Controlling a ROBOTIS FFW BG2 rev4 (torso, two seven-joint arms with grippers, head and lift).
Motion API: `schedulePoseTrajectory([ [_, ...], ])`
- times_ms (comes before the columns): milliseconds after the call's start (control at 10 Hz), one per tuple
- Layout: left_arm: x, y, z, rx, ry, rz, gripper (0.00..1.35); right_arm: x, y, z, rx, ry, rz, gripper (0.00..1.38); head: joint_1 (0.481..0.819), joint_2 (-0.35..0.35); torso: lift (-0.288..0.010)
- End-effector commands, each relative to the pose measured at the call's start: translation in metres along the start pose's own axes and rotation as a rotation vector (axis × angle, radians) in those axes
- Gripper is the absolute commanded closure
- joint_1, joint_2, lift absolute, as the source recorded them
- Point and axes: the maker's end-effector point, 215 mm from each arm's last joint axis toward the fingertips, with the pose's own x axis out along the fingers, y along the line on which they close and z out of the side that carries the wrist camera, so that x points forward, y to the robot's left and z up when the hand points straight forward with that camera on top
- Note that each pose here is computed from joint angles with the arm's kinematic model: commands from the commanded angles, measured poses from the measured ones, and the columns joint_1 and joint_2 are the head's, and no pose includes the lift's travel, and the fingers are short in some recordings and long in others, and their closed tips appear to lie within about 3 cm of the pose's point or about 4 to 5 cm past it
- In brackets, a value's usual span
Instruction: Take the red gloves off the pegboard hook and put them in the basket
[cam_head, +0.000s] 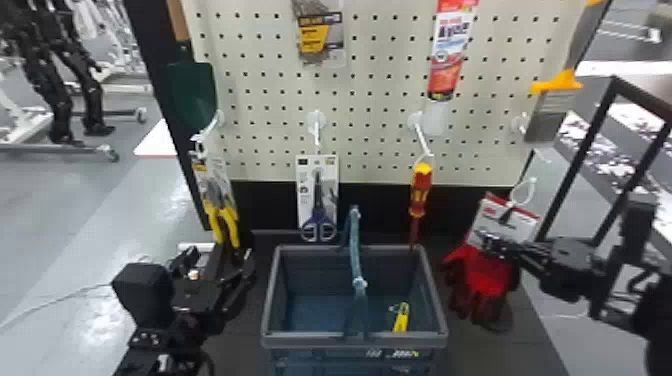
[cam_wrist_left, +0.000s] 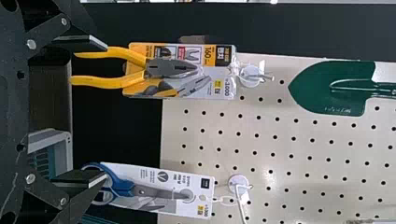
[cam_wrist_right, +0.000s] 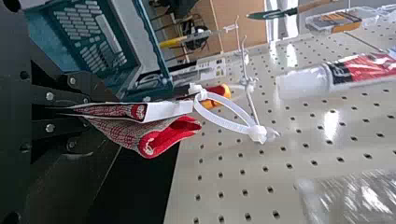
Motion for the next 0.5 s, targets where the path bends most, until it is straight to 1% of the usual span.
schedulePoseTrajectory([
  [0, 0.000, 0.001, 0.000, -0.001, 0.001, 0.002, 0.32, 0.017, 0.017, 0.006, -0.013, -0.015, 0.031, 1.29, 0.549, 0.000, -0.100],
  [200, -0.001, 0.001, -0.002, 0.000, 0.004, 0.000, 0.32, 0.029, 0.038, 0.036, -0.084, -0.021, 0.062, 1.29, 0.549, 0.000, -0.100],
  [300, -0.001, 0.000, -0.002, -0.001, 0.006, -0.001, 0.32, 0.033, 0.047, 0.048, -0.116, -0.010, 0.075, 1.29, 0.549, 0.000, -0.100],
  [400, -0.001, -0.001, -0.002, 0.001, 0.008, -0.005, 0.32, 0.035, 0.059, 0.053, -0.135, 0.010, 0.093, 1.29, 0.549, 0.000, -0.100],
])
